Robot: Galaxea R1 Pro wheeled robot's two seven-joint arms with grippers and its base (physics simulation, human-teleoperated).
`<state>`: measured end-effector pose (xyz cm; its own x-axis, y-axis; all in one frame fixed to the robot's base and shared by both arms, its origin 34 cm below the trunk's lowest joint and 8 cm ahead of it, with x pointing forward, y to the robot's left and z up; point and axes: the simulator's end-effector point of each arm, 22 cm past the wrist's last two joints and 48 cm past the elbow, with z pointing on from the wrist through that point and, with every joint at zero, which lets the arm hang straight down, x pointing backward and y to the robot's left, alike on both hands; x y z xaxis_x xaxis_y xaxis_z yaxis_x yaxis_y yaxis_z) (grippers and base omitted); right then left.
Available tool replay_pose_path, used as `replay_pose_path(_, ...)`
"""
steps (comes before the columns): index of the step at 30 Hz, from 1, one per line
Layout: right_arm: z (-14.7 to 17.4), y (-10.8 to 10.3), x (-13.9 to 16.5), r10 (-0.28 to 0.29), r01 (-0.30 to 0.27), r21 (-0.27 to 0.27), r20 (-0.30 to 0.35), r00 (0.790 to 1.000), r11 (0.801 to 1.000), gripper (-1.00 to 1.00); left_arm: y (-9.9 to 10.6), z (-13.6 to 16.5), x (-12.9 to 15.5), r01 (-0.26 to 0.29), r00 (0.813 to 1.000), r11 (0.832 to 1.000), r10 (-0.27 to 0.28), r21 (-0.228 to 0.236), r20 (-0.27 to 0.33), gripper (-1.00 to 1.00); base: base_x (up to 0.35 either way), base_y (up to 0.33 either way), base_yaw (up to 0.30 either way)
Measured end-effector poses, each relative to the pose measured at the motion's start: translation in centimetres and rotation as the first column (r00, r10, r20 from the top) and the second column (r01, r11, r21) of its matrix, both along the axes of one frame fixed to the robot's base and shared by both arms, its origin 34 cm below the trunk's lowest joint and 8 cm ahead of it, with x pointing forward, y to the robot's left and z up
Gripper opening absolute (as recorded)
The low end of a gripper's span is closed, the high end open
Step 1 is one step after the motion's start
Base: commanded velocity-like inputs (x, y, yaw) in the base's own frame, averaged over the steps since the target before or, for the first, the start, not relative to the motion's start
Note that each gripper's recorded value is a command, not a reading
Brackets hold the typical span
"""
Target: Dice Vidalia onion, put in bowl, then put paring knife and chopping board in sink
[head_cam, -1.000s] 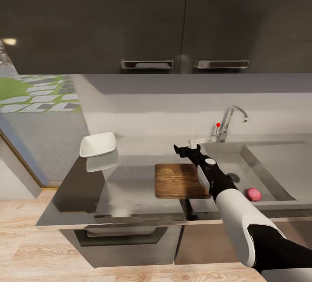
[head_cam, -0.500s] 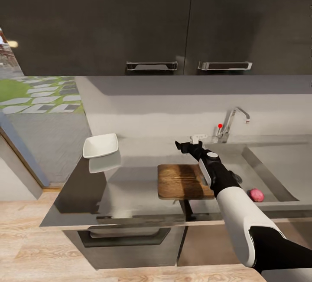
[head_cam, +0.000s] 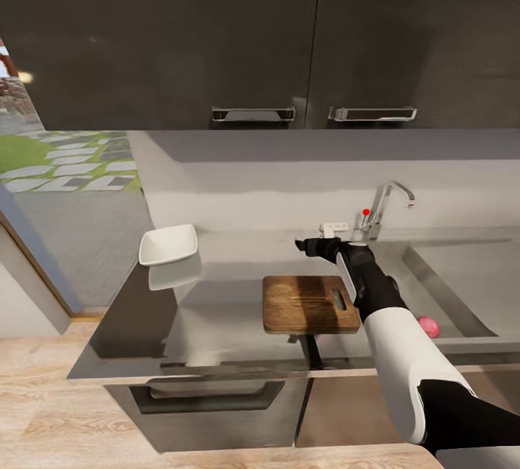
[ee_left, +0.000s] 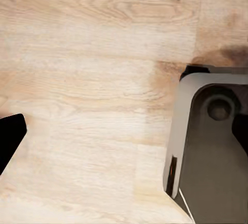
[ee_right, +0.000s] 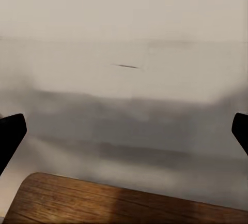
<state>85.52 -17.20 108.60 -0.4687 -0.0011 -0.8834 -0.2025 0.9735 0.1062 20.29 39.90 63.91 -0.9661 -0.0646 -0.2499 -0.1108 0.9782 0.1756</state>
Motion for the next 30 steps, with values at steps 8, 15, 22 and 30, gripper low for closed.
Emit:
replay_pose_path(8, -0.1, 0.0, -0.1, 0.001, -0.001, -0.001, -0.005, 1.000, 1.000, 1.00, 8.8, 4.7, 7.4, -0.259, 0.960, 0.964, 0.249, 0.065, 0.130, 1.00, 0.000, 0.000, 0.000)
replay_pose_path(15, -0.1, 0.0, -0.1, 0.001, -0.001, -0.001, -0.005, 1.000, 1.000, 1.00, 10.1, 7.8, 12.1, -0.265, 0.949, 0.962, 0.248, 0.065, 0.194, 1.00, 0.000, 0.000, 0.000)
replay_pose_path(22, -0.1, 0.0, 0.0, 0.000, 0.000, -0.002, -0.006, 1.000, 1.000, 1.00, 9.6, 8.1, 12.8, -0.265, 0.948, 0.963, 0.249, 0.058, 0.199, 1.00, 0.000, 0.000, 0.021)
replay_pose_path(30, -0.2, 0.0, 0.0, 0.000, 0.000, -0.002, -0.006, 1.000, 1.000, 1.00, 6.7, 6.9, 12.0, -0.281, 0.948, 0.960, 0.274, 0.017, 0.163, 1.00, 0.000, 0.000, 0.199)
